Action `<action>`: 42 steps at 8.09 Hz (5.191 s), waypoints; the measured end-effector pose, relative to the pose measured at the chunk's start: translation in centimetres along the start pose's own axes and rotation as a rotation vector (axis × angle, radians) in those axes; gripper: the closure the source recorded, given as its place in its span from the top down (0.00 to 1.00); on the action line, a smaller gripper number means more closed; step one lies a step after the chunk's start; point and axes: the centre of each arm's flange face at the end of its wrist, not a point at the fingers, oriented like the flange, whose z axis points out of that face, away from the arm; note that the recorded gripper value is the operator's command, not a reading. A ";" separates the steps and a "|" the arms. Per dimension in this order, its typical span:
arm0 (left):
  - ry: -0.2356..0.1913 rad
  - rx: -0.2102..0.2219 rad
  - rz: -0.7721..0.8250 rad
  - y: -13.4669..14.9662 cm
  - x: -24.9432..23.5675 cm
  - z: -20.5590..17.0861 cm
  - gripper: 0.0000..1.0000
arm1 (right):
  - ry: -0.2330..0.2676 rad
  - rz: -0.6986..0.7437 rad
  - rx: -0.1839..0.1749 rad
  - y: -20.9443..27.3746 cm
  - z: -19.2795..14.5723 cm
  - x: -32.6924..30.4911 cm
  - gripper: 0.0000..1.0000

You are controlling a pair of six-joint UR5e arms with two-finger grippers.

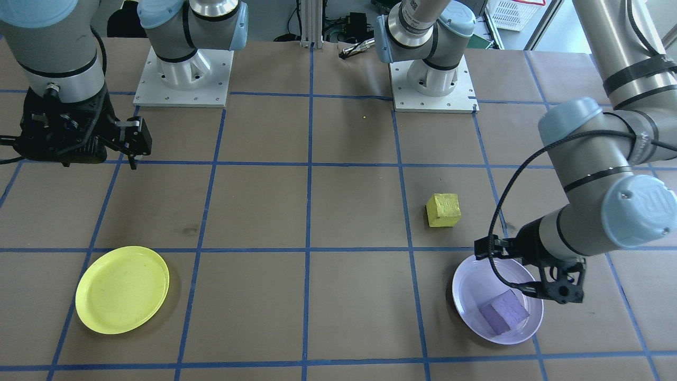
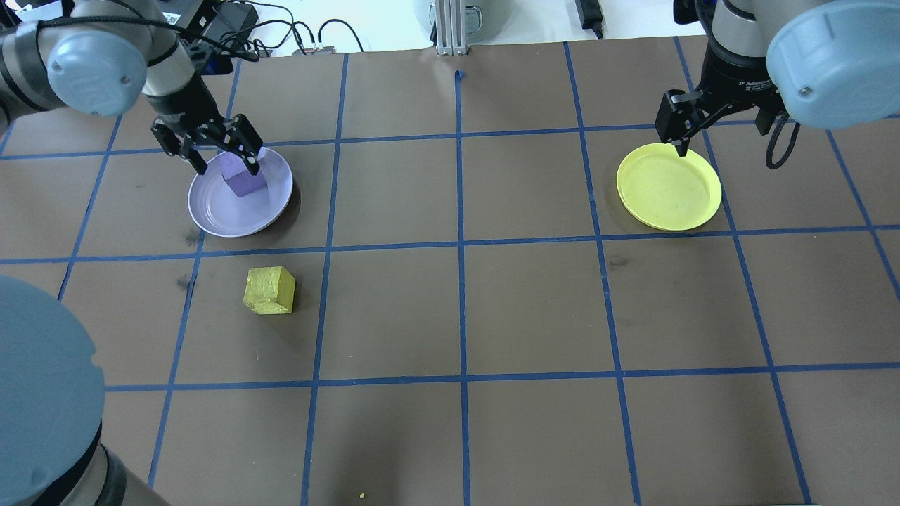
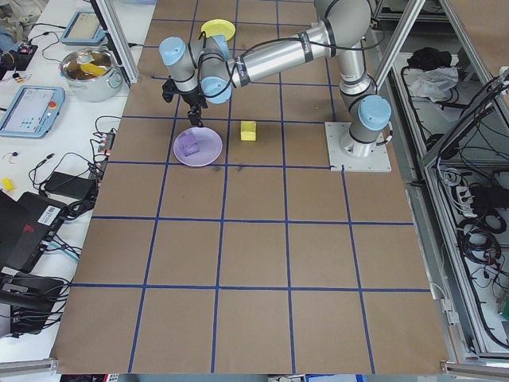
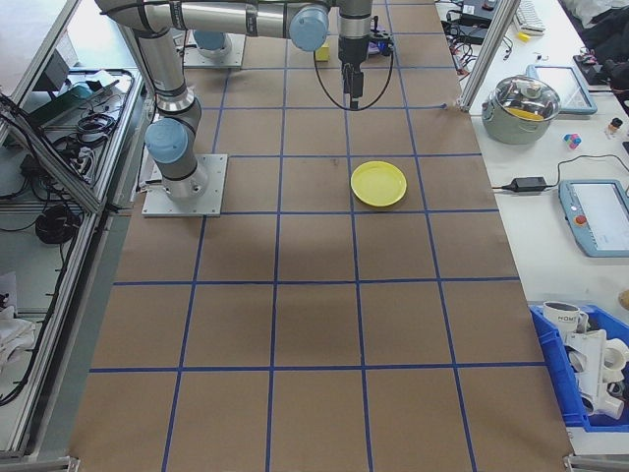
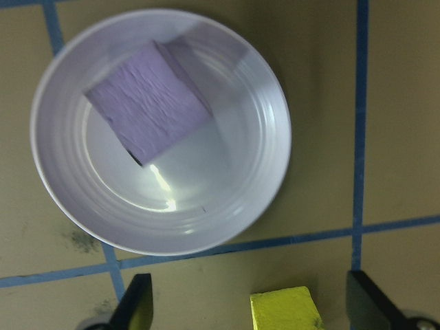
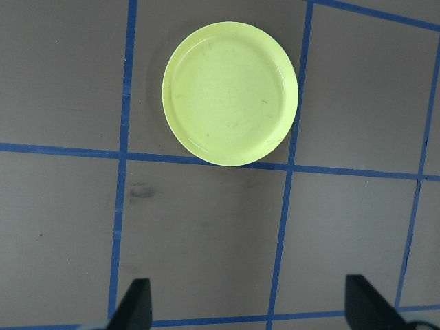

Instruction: Sort blocks by color into plates

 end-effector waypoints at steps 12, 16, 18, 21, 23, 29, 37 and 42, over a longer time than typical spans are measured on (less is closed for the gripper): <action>0.041 -0.123 0.040 10.5 4.7 11.5 0.90 | -0.292 -0.013 0.054 0.1 -1.2 -2.8 1.00; 0.046 -0.133 0.052 11.4 4.5 14.4 0.26 | -0.296 0.000 0.045 0.2 -1.1 -2.8 1.00; 0.042 -0.117 0.068 11.1 4.3 14.7 0.24 | -0.296 0.001 0.048 0.1 -1.1 -2.8 1.00; 0.038 -0.081 0.020 10.9 5.7 13.6 0.09 | -0.296 0.001 0.051 0.0 -1.1 -2.8 1.00; 0.049 -0.070 -0.026 10.8 10.3 12.3 0.09 | -0.296 0.001 0.050 0.0 -1.0 -2.8 1.00; 0.151 -0.060 -0.136 11.4 33.3 6.6 0.08 | -0.295 -0.001 0.048 0.0 -0.9 -2.9 1.00; 0.113 -0.134 -0.138 12.2 40.8 14.9 0.04 | -0.295 -0.005 0.049 0.0 -0.9 -2.8 1.00; 0.140 -0.099 -0.127 12.6 43.3 16.0 0.61 | -0.298 -0.004 0.027 -0.4 0.0 -3.0 1.00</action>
